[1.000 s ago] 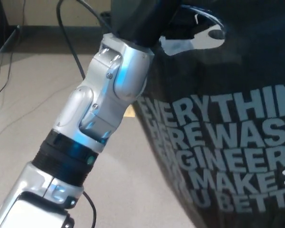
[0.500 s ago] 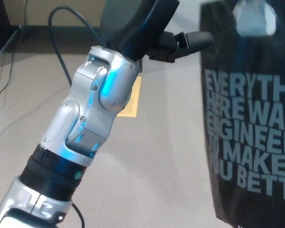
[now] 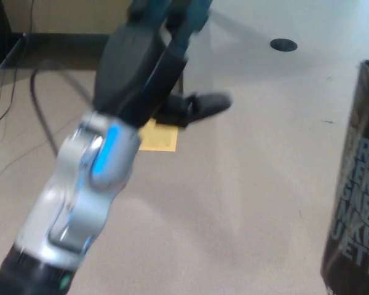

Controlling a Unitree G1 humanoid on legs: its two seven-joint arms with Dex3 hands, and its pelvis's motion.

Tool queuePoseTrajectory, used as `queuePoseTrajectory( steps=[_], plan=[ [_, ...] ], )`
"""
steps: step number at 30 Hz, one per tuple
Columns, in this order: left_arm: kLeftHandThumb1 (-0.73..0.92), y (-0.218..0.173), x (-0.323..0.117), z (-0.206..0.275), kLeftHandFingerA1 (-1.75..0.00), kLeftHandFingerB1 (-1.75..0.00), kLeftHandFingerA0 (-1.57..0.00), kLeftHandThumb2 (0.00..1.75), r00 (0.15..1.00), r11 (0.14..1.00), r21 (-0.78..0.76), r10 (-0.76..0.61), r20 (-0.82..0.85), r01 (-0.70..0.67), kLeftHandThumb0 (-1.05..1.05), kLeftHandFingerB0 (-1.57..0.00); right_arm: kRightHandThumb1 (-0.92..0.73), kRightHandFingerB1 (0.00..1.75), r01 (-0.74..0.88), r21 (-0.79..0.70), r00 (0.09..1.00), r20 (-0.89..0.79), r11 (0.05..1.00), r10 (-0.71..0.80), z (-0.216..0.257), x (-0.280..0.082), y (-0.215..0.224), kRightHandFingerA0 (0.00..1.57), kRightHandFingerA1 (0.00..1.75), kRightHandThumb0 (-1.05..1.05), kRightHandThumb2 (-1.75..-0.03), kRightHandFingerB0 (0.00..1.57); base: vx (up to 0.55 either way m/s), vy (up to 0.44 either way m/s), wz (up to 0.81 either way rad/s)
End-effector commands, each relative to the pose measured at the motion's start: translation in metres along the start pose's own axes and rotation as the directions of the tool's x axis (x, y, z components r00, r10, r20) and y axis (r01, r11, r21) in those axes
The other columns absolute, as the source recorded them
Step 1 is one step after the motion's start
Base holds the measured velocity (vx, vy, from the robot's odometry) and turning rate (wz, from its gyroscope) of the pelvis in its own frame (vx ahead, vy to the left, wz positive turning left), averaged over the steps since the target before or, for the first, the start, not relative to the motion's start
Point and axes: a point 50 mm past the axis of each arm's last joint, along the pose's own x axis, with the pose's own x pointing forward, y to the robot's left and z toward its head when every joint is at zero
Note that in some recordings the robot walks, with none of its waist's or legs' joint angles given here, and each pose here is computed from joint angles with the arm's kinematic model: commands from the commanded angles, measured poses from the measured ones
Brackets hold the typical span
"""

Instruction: A person is holding a plastic bag and the robot extends its left hand to grab the bag by hooking its thumb into the holes at the top and brings its hand down by its side. Then it extends its arm again to hand the plastic bag back to the person.

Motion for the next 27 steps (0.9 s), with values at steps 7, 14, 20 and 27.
queuePoseTrajectory(
  steps=[7,14,20,27],
  plan=[
    [0.35,-0.018,-0.136,-0.039,-0.32,-0.15,-0.01,0.77,0.972,0.993,-0.067,-0.112,-0.208,0.101,-0.58,0.0,-0.69,0.43,0.01,0.002,1.0,-0.028,1.0,-0.01,-0.007,-0.002,-0.007,0.78,0.68,-0.29,-0.6,0.6,0.0,0.0,0.0],
    [0.35,-0.025,-0.224,-0.058,-0.3,-0.18,-0.04,0.75,0.901,0.974,-0.092,-0.227,-0.369,0.208,-0.52,-0.03,-0.67,0.44,0.009,-0.006,1.0,-0.022,1.0,-0.01,-0.004,0.0,-0.005,0.81,0.72,-0.29,-0.6,0.6,0.0,0.0,0.0],
    [0.41,-0.03,-0.296,-0.075,-0.31,-0.24,-0.09,0.53,0.766,0.966,-0.108,-0.251,-0.592,0.233,-0.54,-0.03,-0.69,0.43,-0.001,-0.021,1.0,-0.026,1.0,0.0,-0.004,0.001,-0.006,0.79,0.67,-0.29,-0.6,0.6,0.0,0.0,0.0],
    [0.44,-0.037,-0.36,-0.089,-0.23,-0.13,-0.11,0.73,0.546,0.944,-0.177,-0.308,-0.779,0.28,-0.68,-0.12,-0.67,0.45,0.004,-0.028,1.0,-0.007,1.0,-0.004,0.005,0.009,-0.009,0.79,0.75,-0.28,-0.6,0.6,0.0,0.0,0.0]
  ],
)
